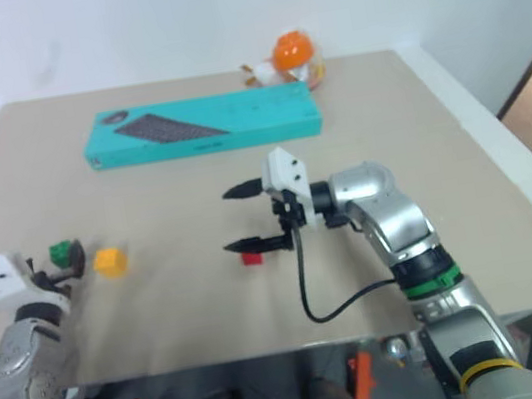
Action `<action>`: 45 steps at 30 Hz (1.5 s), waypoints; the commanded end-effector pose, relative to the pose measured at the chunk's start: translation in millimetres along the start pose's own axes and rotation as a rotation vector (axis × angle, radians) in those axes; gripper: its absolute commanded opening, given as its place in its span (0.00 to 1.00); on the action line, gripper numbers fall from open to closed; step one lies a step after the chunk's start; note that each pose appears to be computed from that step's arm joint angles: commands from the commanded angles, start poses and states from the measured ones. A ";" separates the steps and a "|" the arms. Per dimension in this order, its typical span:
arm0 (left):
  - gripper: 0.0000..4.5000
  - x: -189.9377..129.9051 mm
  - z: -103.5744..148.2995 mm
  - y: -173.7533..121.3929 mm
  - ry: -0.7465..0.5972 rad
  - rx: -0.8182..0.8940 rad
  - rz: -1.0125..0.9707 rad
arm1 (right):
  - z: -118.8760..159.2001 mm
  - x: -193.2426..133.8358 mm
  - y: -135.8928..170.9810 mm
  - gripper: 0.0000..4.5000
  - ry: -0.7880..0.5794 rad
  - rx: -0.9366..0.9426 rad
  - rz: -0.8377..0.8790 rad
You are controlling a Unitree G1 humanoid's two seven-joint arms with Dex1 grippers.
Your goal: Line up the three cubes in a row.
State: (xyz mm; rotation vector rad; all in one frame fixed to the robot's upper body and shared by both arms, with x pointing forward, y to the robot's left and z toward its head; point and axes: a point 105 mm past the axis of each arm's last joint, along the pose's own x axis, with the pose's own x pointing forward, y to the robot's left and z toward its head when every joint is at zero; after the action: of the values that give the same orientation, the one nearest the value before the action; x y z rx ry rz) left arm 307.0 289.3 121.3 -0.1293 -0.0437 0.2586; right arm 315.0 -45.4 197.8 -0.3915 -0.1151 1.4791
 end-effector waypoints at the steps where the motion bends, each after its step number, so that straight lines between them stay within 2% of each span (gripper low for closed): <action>1: 1.00 3.1 4.5 4.4 -0.004 0.019 0.024 | 14.2 -2.6 0.0 1.00 -0.039 -0.030 -0.006; 12: 1.00 12.8 -2.1 11.4 0.028 0.024 0.050 | 10.9 -2.2 0.3 1.00 -0.023 -0.074 -0.014; 15: 0.82 16.0 -1.5 14.5 0.025 0.034 0.058 | 9.9 -3.0 0.1 1.00 -0.017 -0.085 -0.018; 22: 0.29 21.0 -1.5 19.6 0.028 0.075 0.064 | 8.5 -3.9 0.5 1.00 -0.010 -0.096 -0.023; 30: 0.29 18.7 9.3 43.5 0.005 0.131 0.098 | 7.8 -5.2 0.7 1.00 -0.005 -0.099 -0.023; 33: 0.29 16.4 29.4 53.2 -0.046 0.181 0.031 | 8.7 -6.0 0.4 1.00 -0.006 -0.102 -0.025; 36: 0.29 20.5 74.9 35.9 -0.166 0.238 -0.195 | 11.5 -7.8 -1.1 1.00 -0.012 -0.110 -0.034; 38: 0.29 16.4 95.5 0.1 -0.213 0.251 -0.444 | 13.6 -9.4 -1.7 1.00 -0.017 -0.110 -0.038; 41: 0.29 -1.2 102.2 -53.4 -0.188 0.259 -0.787 | 14.5 -12.6 -1.6 1.00 -0.012 -0.113 -0.041; 45: 0.29 -23.7 87.4 -93.0 -0.099 0.295 -1.098 | 13.2 -17.6 -3.0 1.00 0.003 -0.116 -0.060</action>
State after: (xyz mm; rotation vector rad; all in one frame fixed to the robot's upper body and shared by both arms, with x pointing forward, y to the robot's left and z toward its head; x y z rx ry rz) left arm 311.1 223.3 218.7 0.1835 -0.1799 -0.6810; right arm 315.3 -55.6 199.3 -0.4619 -0.1473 1.4368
